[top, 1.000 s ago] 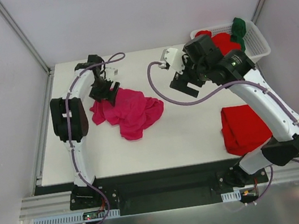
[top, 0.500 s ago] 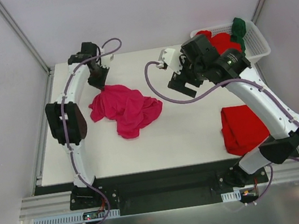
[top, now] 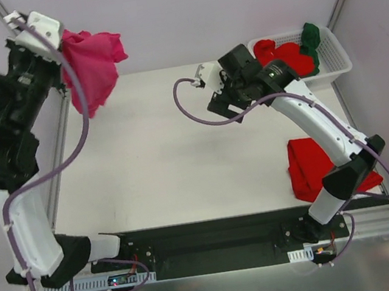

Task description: Fold and stack the t-shirts

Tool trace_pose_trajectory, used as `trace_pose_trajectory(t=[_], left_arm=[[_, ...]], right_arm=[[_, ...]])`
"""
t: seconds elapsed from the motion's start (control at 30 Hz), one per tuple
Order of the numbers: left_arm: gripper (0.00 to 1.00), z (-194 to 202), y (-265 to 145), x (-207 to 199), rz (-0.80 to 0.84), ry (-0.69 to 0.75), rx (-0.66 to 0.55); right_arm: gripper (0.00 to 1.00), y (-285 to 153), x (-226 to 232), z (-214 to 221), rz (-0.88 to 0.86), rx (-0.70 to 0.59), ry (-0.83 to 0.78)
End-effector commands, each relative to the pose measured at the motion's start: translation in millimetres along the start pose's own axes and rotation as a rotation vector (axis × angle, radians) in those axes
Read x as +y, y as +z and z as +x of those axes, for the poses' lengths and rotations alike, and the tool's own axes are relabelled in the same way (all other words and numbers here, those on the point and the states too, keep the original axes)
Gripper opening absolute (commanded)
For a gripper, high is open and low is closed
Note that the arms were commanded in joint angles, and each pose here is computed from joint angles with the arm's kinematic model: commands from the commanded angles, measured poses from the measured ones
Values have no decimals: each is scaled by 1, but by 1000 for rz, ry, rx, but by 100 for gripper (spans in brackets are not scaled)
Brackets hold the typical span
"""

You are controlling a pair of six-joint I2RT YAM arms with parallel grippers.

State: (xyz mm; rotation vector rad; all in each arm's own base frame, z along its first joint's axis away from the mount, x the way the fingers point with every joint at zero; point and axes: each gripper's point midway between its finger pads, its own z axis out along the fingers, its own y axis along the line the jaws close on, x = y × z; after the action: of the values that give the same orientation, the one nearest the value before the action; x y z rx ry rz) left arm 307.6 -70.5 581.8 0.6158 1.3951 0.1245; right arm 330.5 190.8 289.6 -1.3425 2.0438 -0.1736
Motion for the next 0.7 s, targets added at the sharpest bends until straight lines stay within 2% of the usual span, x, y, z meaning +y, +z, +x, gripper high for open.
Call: trace_pose_trajectory(t=[0.0,0.13,0.2,0.33,0.5,0.67], left_arm=[[6,-10,17,3,-2,105,-66],[3,-11,20,6,-13,179,-91],[0,-17,20,4,-15,161,-131],[0,-13,42,-11,25,116,-149],[0,-3,87,-51,131,83,-149],[0,-11,122,-62,110,126,-172]], right_arm=[[100,-7,-18,-34,40,-103,86],[100,-1,-19,-57,12,-151,132],[100,0,-18,-61,3,-161,141],[100,5,-16,-60,-2,-147,151],[100,3,-17,-50,18,-122,149],[100,-2,-19,-46,35,-118,143]])
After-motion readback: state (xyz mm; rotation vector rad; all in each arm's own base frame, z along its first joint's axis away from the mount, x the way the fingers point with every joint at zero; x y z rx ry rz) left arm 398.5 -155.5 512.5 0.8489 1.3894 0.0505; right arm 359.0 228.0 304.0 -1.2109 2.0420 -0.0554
